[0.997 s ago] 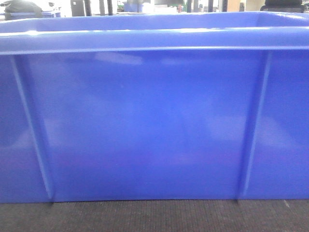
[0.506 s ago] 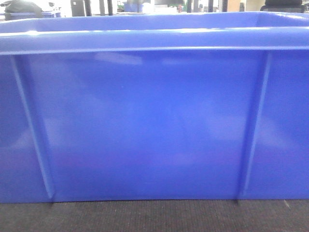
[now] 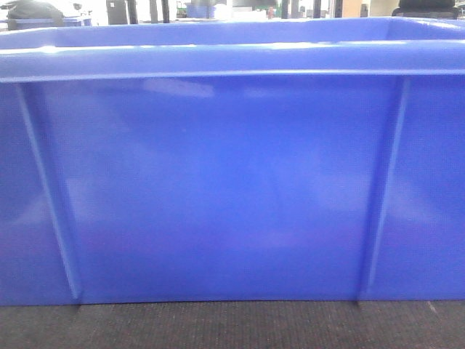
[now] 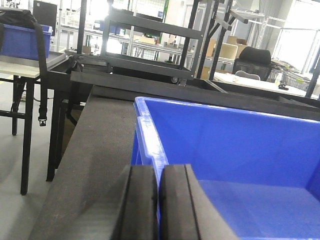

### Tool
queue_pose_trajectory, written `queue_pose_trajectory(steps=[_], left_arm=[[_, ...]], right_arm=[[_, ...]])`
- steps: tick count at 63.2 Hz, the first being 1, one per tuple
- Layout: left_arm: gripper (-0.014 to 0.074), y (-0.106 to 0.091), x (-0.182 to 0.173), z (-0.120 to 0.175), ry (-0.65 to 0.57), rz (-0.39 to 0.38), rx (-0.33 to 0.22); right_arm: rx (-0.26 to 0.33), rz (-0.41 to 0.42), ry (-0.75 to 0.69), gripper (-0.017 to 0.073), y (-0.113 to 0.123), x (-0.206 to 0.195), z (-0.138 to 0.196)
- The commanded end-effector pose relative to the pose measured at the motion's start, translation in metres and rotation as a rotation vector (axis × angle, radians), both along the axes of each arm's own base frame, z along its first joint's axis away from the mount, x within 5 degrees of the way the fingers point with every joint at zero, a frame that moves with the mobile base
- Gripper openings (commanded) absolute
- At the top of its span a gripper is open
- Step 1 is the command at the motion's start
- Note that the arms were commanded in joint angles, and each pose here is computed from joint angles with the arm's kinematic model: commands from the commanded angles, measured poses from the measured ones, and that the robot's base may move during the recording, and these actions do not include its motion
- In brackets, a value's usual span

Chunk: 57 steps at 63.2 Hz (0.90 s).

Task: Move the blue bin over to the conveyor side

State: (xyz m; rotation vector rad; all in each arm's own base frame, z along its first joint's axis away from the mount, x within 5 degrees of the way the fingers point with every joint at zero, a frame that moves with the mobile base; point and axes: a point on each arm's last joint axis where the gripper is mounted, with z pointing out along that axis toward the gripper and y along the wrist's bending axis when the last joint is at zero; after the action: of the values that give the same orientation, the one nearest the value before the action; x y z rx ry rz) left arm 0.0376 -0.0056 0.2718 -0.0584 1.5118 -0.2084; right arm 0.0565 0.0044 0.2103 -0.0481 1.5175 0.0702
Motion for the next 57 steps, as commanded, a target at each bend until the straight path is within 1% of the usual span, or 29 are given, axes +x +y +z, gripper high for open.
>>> queue_pose_trajectory(steps=[1,44,45,47,48,49,53,55,57], left_arm=[[0.0013,0.0,0.0,0.001,-0.017,-0.003,0.0],[0.0013,0.0,0.0,0.001,-0.017,-0.002,0.003],[0.0013,0.0,0.0,0.001,-0.018,0.001,0.015],[0.0013,0.002,0.0,0.001,-0.024,0.019,0.057],[0.0013,0.002,0.0,0.001,-0.031,0.029,0.085],[0.0013,0.003,0.0,0.001,-0.039,0.046,0.127],[0.0013,0.006,0.002,-0.002,-0.049,0.086,0.217],[0.0013,0.006,0.004,-0.007,-0.041,0.094,0.223],[0.0013,0.006,0.005,-0.011,-0.032,0.092,0.21]], right_arm=[[-0.004,-0.007,-0.035,-0.0083,0.0,0.0,0.003],[-0.004,-0.007,-0.035,-0.0083,0.0,0.0,0.003],[-0.004,-0.007,-0.035,-0.0083,0.0,0.0,0.003],[-0.004,-0.007,-0.035,-0.0083,0.0,0.0,0.003],[-0.004,-0.007,-0.035,-0.0083,0.0,0.0,0.003],[-0.004,-0.007,-0.035,-0.0083,0.0,0.0,0.003],[-0.004,-0.007,-0.035,-0.0083,0.0,0.0,0.003],[-0.004,-0.007,-0.035,-0.0083,0.0,0.0,0.003],[-0.004,-0.007,-0.035,-0.0083,0.0,0.0,0.003]])
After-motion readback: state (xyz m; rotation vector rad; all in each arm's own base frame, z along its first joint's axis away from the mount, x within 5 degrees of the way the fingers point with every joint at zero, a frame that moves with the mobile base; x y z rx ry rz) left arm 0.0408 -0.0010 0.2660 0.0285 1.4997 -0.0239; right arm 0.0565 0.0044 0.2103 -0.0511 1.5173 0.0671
